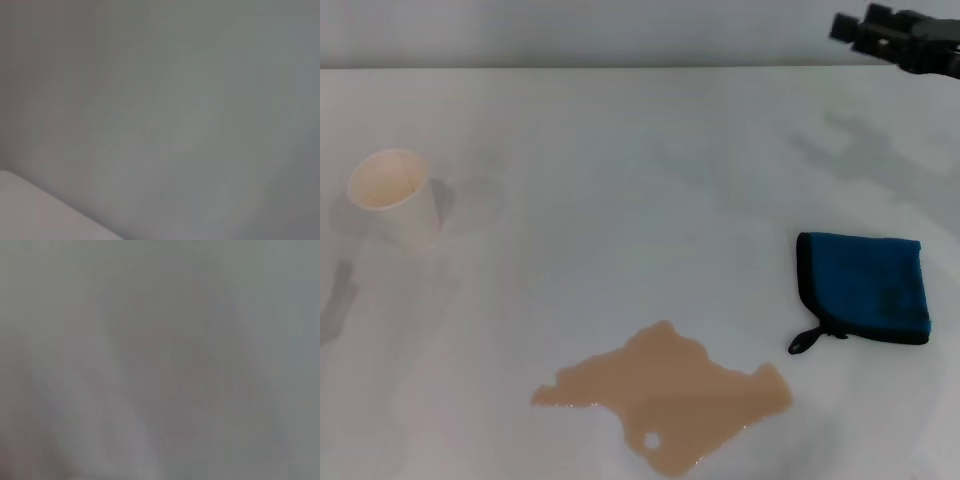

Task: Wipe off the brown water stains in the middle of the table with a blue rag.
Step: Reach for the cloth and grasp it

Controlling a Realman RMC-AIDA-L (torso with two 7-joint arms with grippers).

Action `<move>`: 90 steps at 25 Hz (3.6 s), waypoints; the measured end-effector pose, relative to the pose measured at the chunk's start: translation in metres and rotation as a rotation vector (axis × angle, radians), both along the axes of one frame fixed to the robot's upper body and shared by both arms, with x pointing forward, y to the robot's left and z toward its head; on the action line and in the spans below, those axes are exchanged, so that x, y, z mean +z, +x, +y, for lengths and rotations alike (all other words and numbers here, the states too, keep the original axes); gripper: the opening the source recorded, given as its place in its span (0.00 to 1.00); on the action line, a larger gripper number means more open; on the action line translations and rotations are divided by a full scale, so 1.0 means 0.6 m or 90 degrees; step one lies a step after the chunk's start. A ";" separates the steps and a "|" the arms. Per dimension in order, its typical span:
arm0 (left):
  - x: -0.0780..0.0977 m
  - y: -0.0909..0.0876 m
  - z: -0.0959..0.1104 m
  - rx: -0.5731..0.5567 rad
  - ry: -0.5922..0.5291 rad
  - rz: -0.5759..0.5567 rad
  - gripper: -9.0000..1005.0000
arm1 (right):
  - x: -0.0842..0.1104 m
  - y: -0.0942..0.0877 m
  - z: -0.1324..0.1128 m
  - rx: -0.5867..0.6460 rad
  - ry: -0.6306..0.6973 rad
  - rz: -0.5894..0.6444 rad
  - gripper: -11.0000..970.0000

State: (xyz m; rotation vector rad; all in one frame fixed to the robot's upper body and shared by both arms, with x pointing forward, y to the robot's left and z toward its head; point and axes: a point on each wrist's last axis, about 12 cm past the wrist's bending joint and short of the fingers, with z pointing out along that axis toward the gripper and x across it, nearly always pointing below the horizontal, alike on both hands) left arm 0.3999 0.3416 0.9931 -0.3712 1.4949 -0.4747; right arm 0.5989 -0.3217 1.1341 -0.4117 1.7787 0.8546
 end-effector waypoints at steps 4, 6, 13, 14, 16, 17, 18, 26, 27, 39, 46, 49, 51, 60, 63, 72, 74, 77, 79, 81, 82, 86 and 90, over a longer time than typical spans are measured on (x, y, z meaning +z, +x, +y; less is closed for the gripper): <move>-0.002 -0.003 0.004 0.009 -0.028 0.006 0.87 | 0.039 0.024 0.019 0.085 -0.078 0.078 0.85; -0.002 -0.004 0.006 0.012 -0.040 0.007 0.87 | 0.056 0.038 0.031 0.125 -0.121 0.119 0.85; -0.003 -0.005 0.013 0.026 -0.047 0.015 0.87 | 0.107 0.065 0.071 0.226 -0.309 0.203 0.85; -0.004 -0.005 0.014 0.025 -0.046 0.016 0.87 | 0.115 0.066 0.076 0.237 -0.327 0.207 0.85; -0.004 -0.005 0.014 0.026 -0.045 0.017 0.87 | 0.131 0.068 0.085 0.256 -0.365 0.214 0.85; -0.004 -0.004 0.014 0.026 -0.045 0.017 0.87 | 0.136 0.067 0.087 0.264 -0.383 0.220 0.85; -0.004 -0.003 0.014 0.025 -0.045 0.017 0.87 | 0.141 0.067 0.090 0.270 -0.400 0.223 0.85; -0.006 0.001 0.012 0.018 -0.043 0.027 0.87 | 0.126 0.047 0.127 0.264 -0.599 0.277 0.84; -0.007 0.001 0.012 0.019 -0.043 0.030 0.87 | 0.122 0.044 0.133 0.258 -0.621 0.277 0.84; -0.006 0.014 -0.001 -0.035 0.004 0.035 0.87 | 0.048 0.013 0.158 0.248 -0.750 0.318 0.84; -0.001 0.022 0.000 -0.043 -0.001 0.024 0.87 | 0.016 -0.002 0.162 0.268 -0.773 0.322 0.84; 0.001 0.023 0.002 -0.039 -0.012 0.019 0.87 | 0.005 -0.006 0.166 0.275 -0.781 0.325 0.84; 0.004 0.024 0.003 -0.038 -0.011 0.013 0.87 | -0.001 -0.006 0.168 0.274 -0.788 0.324 0.84; 0.011 0.032 0.003 -0.046 -0.012 -0.003 0.87 | -0.023 -0.007 0.173 0.287 -0.808 0.328 0.84; 0.011 0.034 0.003 -0.049 -0.024 -0.003 0.87 | -0.029 -0.006 0.173 0.284 -0.808 0.327 0.84; 0.014 0.036 0.005 -0.050 -0.030 -0.007 0.87 | -0.043 -0.006 0.168 0.283 -0.806 0.343 0.84; 0.014 0.035 0.005 -0.050 -0.033 -0.007 0.87 | -0.044 -0.006 0.168 0.283 -0.806 0.344 0.84; 0.014 0.035 0.006 -0.051 -0.038 -0.007 0.87 | -0.046 -0.007 0.168 0.285 -0.805 0.348 0.84; 0.015 0.034 0.006 -0.051 -0.039 -0.009 0.87 | -0.047 -0.007 0.167 0.285 -0.806 0.350 0.82; 0.015 0.034 0.005 -0.052 -0.039 -0.012 0.87 | -0.048 -0.007 0.168 0.288 -0.809 0.351 0.81; 0.016 0.033 0.005 -0.052 -0.039 -0.013 0.87 | -0.049 -0.008 0.168 0.290 -0.811 0.351 0.80; 0.017 0.031 0.006 -0.053 -0.040 -0.018 0.87 | -0.050 -0.009 0.171 0.295 -0.817 0.350 0.74; 0.017 0.029 0.004 -0.054 -0.043 -0.021 0.87 | -0.050 -0.010 0.171 0.296 -0.813 0.351 0.70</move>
